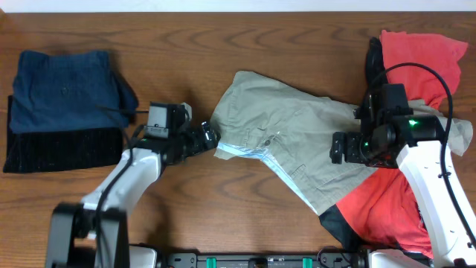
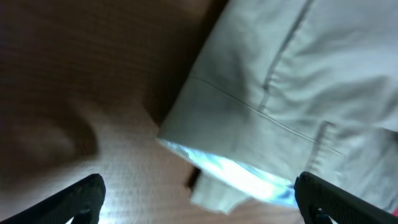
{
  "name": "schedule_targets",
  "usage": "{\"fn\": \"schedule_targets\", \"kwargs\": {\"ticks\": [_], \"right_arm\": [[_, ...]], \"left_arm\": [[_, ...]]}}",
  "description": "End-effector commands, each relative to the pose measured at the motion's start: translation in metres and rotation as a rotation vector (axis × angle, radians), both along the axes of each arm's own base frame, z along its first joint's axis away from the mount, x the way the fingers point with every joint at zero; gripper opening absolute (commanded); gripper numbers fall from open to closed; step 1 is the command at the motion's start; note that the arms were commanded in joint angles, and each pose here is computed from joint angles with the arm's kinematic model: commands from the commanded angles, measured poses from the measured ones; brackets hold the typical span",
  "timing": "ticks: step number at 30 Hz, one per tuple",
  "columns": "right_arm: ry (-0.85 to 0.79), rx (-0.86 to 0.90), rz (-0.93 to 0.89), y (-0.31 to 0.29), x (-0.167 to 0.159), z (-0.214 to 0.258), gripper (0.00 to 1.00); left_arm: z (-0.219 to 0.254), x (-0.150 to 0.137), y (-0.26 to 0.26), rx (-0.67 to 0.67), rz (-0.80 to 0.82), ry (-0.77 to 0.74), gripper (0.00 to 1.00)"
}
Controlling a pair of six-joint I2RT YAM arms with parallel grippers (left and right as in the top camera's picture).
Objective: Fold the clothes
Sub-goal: 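Grasp the shorts' waistband with the left gripper and lift it up-left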
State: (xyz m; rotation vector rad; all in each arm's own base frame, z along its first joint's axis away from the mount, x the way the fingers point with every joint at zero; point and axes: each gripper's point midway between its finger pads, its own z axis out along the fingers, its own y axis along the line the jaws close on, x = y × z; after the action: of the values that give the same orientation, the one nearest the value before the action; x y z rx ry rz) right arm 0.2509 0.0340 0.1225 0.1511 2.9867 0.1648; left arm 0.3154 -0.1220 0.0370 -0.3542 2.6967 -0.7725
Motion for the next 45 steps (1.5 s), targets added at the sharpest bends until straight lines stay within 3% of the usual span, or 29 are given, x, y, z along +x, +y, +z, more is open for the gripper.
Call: {"fn": "schedule_targets", "kwargs": {"ticks": [1, 3, 5, 6, 7, 8, 10, 15, 22, 25, 30, 38, 40, 43, 44, 45], "right_arm": [[-0.009, 0.009, -0.037, -0.002, 0.003, 0.004, 0.99], [-0.009, 0.009, -0.037, -0.002, 0.003, 0.004, 0.99], [-0.008, 0.009, -0.039, -0.002, 0.003, 0.004, 0.99], [-0.008, 0.009, -0.04, -0.002, 0.003, 0.004, 0.99], [-0.008, 0.009, -0.04, -0.002, 0.003, 0.004, 0.99], [-0.009, 0.009, -0.04, -0.002, 0.003, 0.004, 0.99], [-0.008, 0.01, -0.045, -0.002, 0.003, 0.004, 0.99], [-0.008, 0.011, -0.051, -0.002, 0.003, 0.004, 0.99], [-0.012, 0.011, -0.052, -0.001, 0.004, 0.004, 0.99], [-0.012, 0.011, -0.051, -0.001, 0.004, 0.004, 0.99], [-0.015, -0.012, -0.055, -0.006, 0.005, 0.004, 0.99], [-0.031, -0.014, -0.048, -0.006, 0.009, 0.004, 0.98], [-0.02, -0.019, -0.025, -0.006, 0.009, 0.001, 0.9], [0.015, -0.018, 0.002, -0.004, 0.01, -0.009, 0.46], [0.03, -0.008, 0.014, -0.002, 0.011, -0.013, 0.25], [0.044, 0.003, 0.023, 0.0, 0.011, -0.018, 0.16]], "left_arm": [[-0.011, 0.007, -0.009, -0.032, 0.024, 0.036, 0.99], [-0.02, 0.011, -0.012, -0.032, 0.017, 0.035, 0.96], [-0.026, 0.016, -0.015, -0.034, 0.011, 0.024, 0.86], [-0.028, 0.019, -0.016, -0.036, 0.007, 0.014, 0.75], [-0.028, 0.023, -0.019, -0.041, 0.003, -0.006, 0.55], [-0.026, 0.028, -0.021, -0.052, 0.007, -0.026, 0.29], [-0.017, 0.04, -0.027, -0.093, 0.04, -0.064, 0.06], [0.044, 0.078, -0.056, -0.324, 0.035, -0.264, 0.06], [0.195, 0.141, -0.087, -0.542, -0.02, -0.586, 0.06], [0.239, 0.15, -0.1, -0.513, -0.103, -0.673, 0.06], [0.275, 0.16, -0.088, -0.328, -0.186, -0.712, 0.06], [0.35, 0.177, -0.018, -0.253, -0.091, -0.781, 0.06], [0.351, 0.174, -0.01, -0.261, -0.089, -0.759, 0.06], [0.344, 0.174, 0.001, -0.244, -0.075, -0.732, 0.06], [0.342, 0.174, 0.003, -0.225, -0.084, -0.735, 0.06], [0.34, 0.174, 0.005, -0.213, -0.088, -0.737, 0.06]]}}
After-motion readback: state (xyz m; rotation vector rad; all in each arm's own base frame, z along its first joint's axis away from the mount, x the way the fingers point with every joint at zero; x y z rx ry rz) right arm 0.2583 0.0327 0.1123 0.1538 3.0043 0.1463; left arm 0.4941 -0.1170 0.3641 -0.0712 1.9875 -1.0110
